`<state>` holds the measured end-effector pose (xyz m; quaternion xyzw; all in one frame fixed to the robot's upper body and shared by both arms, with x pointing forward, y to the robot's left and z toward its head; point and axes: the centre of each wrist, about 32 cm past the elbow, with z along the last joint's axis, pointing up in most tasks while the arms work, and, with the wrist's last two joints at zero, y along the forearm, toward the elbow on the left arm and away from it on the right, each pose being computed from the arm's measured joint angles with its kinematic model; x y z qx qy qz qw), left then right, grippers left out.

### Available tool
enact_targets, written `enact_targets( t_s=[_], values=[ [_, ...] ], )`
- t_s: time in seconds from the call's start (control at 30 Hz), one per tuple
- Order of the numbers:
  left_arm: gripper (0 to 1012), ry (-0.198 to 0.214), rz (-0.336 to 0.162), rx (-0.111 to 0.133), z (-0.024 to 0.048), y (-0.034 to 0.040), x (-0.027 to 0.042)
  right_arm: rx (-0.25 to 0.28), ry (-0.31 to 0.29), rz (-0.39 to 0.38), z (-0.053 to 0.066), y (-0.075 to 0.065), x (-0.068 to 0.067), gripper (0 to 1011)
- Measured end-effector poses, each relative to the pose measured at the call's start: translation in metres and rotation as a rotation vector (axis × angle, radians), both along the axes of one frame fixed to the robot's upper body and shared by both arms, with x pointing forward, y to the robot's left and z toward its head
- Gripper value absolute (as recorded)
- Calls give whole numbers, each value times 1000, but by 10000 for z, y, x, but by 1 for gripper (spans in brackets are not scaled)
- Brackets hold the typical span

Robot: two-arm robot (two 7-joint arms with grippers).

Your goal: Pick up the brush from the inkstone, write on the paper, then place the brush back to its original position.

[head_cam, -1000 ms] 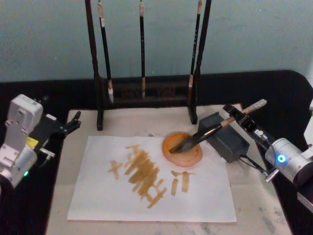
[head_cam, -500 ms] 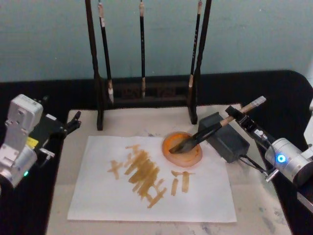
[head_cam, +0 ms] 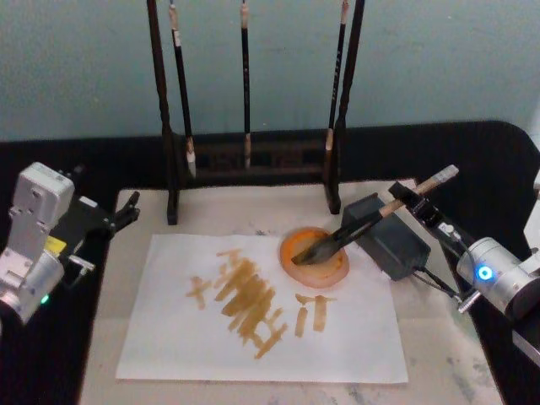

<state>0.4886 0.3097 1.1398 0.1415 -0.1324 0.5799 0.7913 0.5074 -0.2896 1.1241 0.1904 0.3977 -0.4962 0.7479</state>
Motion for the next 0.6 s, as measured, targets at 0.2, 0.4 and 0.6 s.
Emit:
enact_targets(
  t_s=[0.2, 0.4, 0.6],
  values=[
    [1010, 0, 0, 0, 0, 0, 0, -2, -45, 18, 72, 25, 19, 160],
    [1009, 0, 0, 0, 0, 0, 0, -16, -90, 32, 165, 43, 32, 160],
    [1010, 0, 0, 0, 0, 0, 0, -99, -164, 58, 271, 76, 21, 160]
  ],
)
